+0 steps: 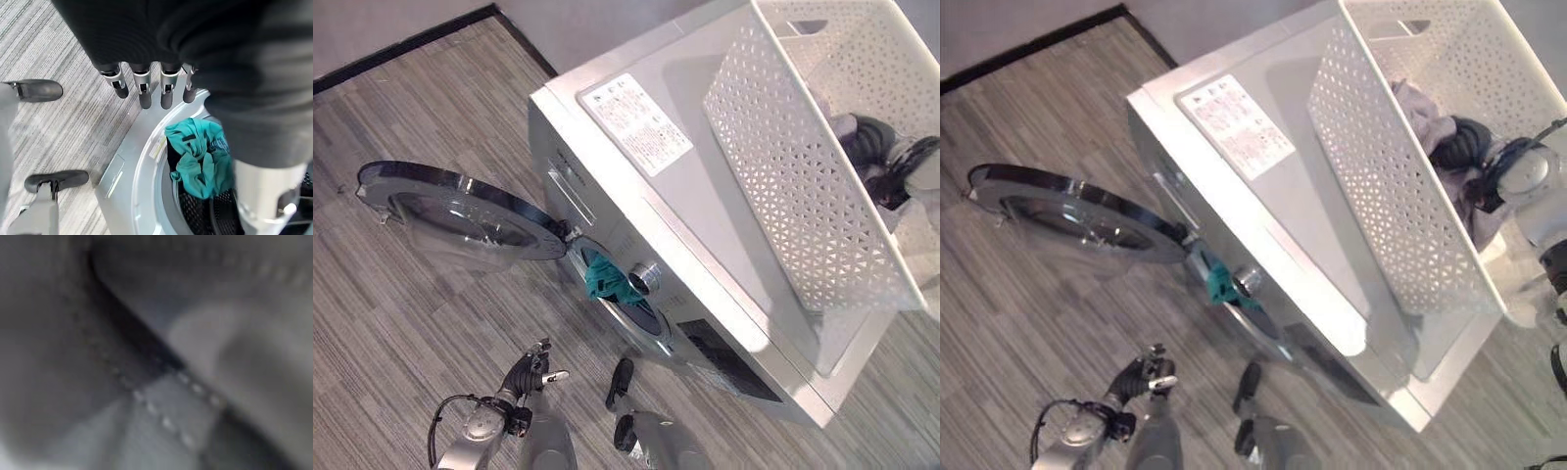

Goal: Grab the laundry basket,head to the washer,open it,put in the laundry and shut it.

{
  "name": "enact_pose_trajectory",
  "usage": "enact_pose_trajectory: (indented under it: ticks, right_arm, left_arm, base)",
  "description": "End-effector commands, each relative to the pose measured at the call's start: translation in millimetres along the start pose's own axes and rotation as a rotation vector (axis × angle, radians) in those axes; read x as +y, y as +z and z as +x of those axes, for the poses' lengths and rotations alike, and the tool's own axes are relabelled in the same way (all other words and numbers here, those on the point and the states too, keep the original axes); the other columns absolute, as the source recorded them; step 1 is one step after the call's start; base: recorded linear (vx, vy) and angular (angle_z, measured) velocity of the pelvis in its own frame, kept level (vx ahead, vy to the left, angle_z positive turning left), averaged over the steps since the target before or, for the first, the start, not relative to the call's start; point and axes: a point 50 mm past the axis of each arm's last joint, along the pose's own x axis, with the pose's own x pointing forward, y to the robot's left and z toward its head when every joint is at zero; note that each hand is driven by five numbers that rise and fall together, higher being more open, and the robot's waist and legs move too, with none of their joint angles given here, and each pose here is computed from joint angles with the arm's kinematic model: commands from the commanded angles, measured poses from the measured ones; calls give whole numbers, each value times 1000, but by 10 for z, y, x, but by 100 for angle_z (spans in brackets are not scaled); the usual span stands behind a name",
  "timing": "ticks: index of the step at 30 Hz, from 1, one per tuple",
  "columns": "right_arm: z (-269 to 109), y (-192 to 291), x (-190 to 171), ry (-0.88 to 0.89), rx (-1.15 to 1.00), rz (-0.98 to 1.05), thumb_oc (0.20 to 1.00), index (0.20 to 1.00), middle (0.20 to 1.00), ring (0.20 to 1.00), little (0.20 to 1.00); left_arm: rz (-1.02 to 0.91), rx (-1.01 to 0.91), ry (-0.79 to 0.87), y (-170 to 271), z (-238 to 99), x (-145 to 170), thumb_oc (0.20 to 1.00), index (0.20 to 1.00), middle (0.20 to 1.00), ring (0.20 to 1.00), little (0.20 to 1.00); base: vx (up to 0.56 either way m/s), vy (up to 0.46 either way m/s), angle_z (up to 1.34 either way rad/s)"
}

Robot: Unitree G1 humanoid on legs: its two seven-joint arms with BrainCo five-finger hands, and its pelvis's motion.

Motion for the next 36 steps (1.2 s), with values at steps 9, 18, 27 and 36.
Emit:
enact_pose_trajectory:
  ticks: [9,18,27,36]
  right_arm:
    - [-281,201,-213,-206,-240,215,200,200,200,200,200]
    - [-615,323,-851,-567,-326,178,200,200,200,200,200]
    - [-700,492,-1216,-897,-320,111,200,200,200,200,200]
    - [-653,535,-1366,-1071,-239,74,200,200,200,200,200]
  left_arm:
    - [16,-41,70,41,-58,152,1000,1000,1000,1000,1000]
    - [23,34,85,-129,-146,205,1000,1000,1000,1000,1000]
    - [36,98,79,-253,-205,183,1000,1000,1000,1000,1000]
    - [71,81,71,-197,-193,165,1000,1000,1000,1000,1000]
  base:
    - [-1,3,-3]
    - [38,22,-5]
    - [36,46,-3]
    - [3,46,0]
